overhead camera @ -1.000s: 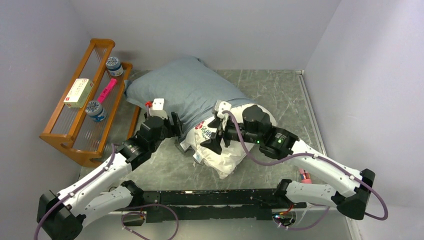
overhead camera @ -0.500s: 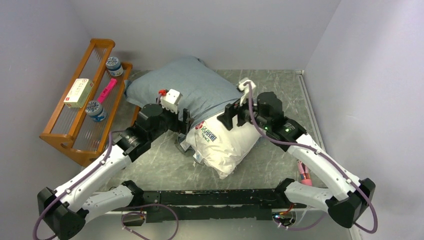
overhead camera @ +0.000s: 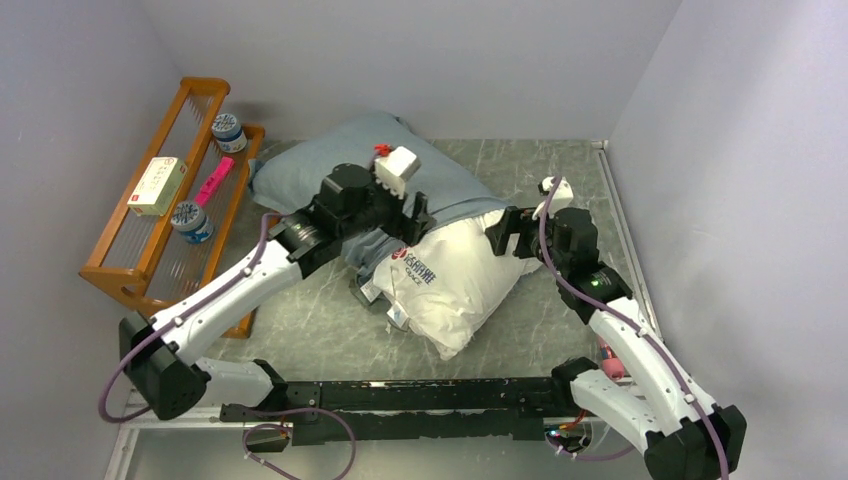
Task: Remove the pillowcase from the pillow
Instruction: Remove the pillow from the pillowcase.
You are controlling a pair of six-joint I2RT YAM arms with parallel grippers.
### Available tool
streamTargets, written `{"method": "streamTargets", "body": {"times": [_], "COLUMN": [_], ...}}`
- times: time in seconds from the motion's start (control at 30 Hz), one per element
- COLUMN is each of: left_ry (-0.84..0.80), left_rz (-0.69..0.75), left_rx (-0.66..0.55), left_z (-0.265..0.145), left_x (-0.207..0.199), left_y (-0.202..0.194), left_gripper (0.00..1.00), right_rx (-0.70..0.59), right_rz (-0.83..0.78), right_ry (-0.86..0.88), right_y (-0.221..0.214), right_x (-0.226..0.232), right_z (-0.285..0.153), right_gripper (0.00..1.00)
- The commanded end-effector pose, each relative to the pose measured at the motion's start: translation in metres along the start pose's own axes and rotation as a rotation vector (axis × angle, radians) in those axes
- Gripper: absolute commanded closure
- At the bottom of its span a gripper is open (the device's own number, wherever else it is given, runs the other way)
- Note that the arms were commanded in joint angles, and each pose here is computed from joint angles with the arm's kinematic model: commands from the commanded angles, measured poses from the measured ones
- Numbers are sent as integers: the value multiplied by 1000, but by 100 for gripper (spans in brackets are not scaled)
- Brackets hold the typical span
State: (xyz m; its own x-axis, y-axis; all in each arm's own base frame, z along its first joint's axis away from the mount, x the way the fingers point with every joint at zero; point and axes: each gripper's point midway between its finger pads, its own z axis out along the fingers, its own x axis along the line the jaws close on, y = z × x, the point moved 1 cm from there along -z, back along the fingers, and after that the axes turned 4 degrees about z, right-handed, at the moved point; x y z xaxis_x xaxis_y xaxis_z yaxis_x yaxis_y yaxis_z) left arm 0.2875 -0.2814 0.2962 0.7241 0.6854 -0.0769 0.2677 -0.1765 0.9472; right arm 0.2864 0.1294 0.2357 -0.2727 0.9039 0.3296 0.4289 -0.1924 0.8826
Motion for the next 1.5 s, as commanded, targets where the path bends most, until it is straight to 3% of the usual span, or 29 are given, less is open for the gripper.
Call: {"method": "streamTargets", "body": {"times": [0.0, 0.2, 0.43, 0.57, 0.97, 1.47], "left_ry": [-86, -151, -174, -136, 14, 36], "left_rz": [66, 128, 203, 212, 154, 1], "left_rx": [-88, -68, 3, 54, 193, 250], "left_z": [11, 38, 54, 59, 39, -7], "left_x": [-44, -95, -133, -128, -90, -72], "left_y": [46, 44, 12, -14, -104, -191], "left_gripper": [12, 14, 24, 30, 36, 38], "right_rx": [-68, -9, -75, -141, -372, -135], "right_rz": [72, 100, 113, 113, 90, 168], "right_ry": [23, 100, -53, -106, 107, 30], "right_y": [4, -22, -11, 3, 18, 7], "right_x": [1, 10, -15, -22, 4, 4], "right_z": [0, -6, -14, -21, -46, -24], "right_gripper": [13, 13, 12, 1, 0, 0]}}
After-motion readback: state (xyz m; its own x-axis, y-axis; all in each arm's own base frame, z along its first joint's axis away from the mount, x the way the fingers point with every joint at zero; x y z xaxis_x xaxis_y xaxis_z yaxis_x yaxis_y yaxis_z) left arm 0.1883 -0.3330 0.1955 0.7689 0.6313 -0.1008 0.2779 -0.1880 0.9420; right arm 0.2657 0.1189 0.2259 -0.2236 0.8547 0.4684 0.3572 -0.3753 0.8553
